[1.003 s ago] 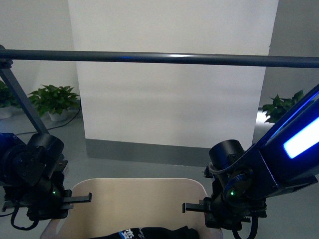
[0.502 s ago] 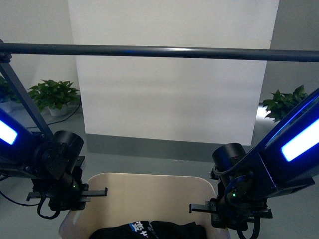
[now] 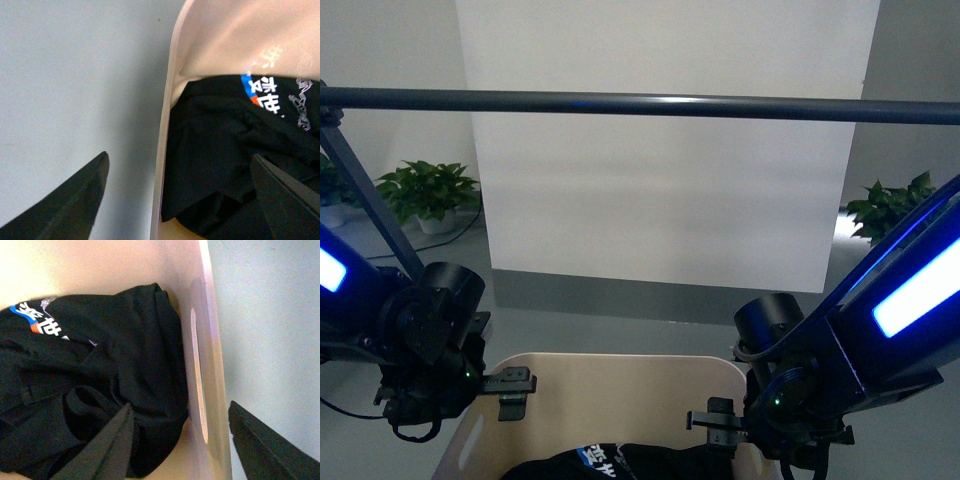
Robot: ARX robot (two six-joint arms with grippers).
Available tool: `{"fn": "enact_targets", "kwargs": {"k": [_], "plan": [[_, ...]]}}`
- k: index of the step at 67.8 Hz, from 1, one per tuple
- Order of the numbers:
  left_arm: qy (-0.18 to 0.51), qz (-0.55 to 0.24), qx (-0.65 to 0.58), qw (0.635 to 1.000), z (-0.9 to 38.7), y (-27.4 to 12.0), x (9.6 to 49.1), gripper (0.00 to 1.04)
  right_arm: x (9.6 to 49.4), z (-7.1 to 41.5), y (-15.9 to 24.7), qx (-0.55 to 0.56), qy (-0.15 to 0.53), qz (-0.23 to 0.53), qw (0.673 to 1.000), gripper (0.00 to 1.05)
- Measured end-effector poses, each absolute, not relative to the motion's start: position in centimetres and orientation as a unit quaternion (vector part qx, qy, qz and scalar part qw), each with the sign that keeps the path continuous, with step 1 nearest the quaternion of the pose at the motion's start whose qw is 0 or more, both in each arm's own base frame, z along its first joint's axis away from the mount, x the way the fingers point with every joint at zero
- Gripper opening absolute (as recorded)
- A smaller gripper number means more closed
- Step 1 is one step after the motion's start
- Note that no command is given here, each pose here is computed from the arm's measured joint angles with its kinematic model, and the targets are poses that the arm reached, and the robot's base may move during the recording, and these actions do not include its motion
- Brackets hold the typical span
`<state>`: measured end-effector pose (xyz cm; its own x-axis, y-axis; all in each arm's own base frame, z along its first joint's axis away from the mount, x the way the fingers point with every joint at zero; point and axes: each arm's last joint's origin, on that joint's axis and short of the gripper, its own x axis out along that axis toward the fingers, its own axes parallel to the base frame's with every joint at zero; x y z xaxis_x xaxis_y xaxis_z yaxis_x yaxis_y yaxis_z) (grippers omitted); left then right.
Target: Move hamper under clothes hanger
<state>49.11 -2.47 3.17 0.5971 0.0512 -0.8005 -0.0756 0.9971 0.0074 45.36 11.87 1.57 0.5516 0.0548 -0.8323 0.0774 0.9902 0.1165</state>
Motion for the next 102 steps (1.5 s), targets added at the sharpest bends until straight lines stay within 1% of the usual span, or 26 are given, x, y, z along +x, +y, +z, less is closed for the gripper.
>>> {"fn": "enact_targets", "kwargs": {"k": [3,4,6,10,11,16,22,29,36,47,48,49,53,57,63,67,73,74,79,80,83,88,92,93,98,102], "plan": [[0.425,0.034,-0.013,0.904,5.1,-2.5,49.3,0.99,45.5,3.2,11.9,0.074,0.456,-0.005,0.887,0.72],[0.421,0.034,-0.012,0.906,5.4,-2.5,49.3,1.00,45.5,3.5,11.9,0.075,0.452,-0.004,0.889,0.74],[0.399,0.033,-0.007,0.916,7.0,-2.5,49.5,0.99,45.7,5.1,11.9,0.079,0.435,-0.001,0.897,0.81],[0.376,0.031,-0.008,0.926,8.8,-2.5,49.6,0.98,45.9,7.0,12.0,0.083,0.416,0.002,0.906,0.88],[0.365,0.029,-0.009,0.931,9.7,-2.6,49.6,0.98,45.9,8.0,12.0,0.086,0.405,0.003,0.910,0.91],[0.331,0.027,-0.006,0.943,12.2,-2.7,49.4,0.98,46.1,10.6,11.9,0.093,0.375,0.007,0.922,0.99],[0.280,0.029,-0.004,0.960,15.5,-2.7,48.9,0.98,45.9,14.1,11.7,0.102,0.332,0.012,0.938,0.96],[0.223,0.028,-0.006,0.974,18.6,-2.7,48.0,0.98,45.3,17.1,11.4,0.105,0.285,0.014,0.953,0.97],[0.150,0.029,-0.014,0.988,22.3,-2.6,46.2,0.98,43.8,20.3,11.0,0.111,0.224,0.021,0.968,0.97],[0.051,0.017,-0.032,0.998,26.4,-2.3,42.7,0.98,40.7,24.1,10.7,0.111,0.124,0.022,0.986,0.97],[0.044,0.014,-0.031,0.998,26.7,-2.2,42.4,0.98,40.4,24.4,10.7,0.112,0.115,0.023,0.987,0.97],[0.029,0.009,-0.029,0.999,27.2,-2.2,41.6,0.95,39.7,24.9,10.6,0.115,0.096,0.024,0.988,0.97],[0.003,0.000,-0.022,1.000,28.0,-2.0,40.0,0.88,38.8,25.9,10.5,0.117,0.068,0.028,0.990,0.97],[-0.019,-0.001,-0.017,1.000,28.4,-1.8,37.9,0.79,37.8,26.8,10.1,0.098,0.018,0.013,0.995,0.90],[-0.034,-0.005,-0.013,0.999,28.0,-1.7,35.2,0.66,35.9,26.5,9.3,0.059,-0.018,0.013,0.998,0.78],[-0.032,-0.004,-0.012,0.999,27.2,-1.5,34.0,0.59,34.8,25.7,8.6,0.044,-0.020,0.013,0.999,0.70],[-0.013,-0.004,-0.009,1.000,25.0,-1.1,32.2,0.47,32.9,24.0,7.2,0.022,-0.010,0.008,1.000,0.58],[-0.007,-0.008,-0.009,1.000,24.4,-0.8,31.7,0.43,32.3,23.5,6.8,0.018,-0.007,0.006,1.000,0.55],[0.006,-0.007,-0.008,1.000,23.0,-0.5,30.4,0.34,31.0,22.4,5.8,0.011,0.002,0.000,1.000,0.46],[0.008,-0.005,-0.008,1.000,22.6,-0.3,29.9,0.31,30.5,22.1,5.5,0.010,0.003,-0.001,1.000,0.42],[0.011,-0.003,-0.007,1.000,22.2,-0.2,29.2,0.25,29.7,21.8,5.0,0.008,0.005,-0.003,1.000,0.37],[0.007,0.001,-0.007,1.000,21.6,0.0,27.5,0.13,28.1,21.2,4.3,0.005,0.003,-0.001,1.000,0.25],[0.003,0.001,-0.007,1.000,21.5,0.0,26.7,0.06,27.1,20.9,3.9,0.003,0.002,0.001,1.000,0.18],[0.002,0.001,-0.007,1.000,21.3,0.0,26.2,0.03,26.7,20.8,3.8,0.003,0.001,0.002,1.000,0.14],[0.000,-0.001,-0.006,1.000,20.8,0.0,24.9,0.04,25.3,20.3,3.3,0.001,0.002,0.005,1.000,0.02],[0.003,-0.001,-0.006,1.000,20.3,0.0,24.0,0.03,24.3,19.8,2.9,0.000,0.004,0.002,1.000,0.02]]}}
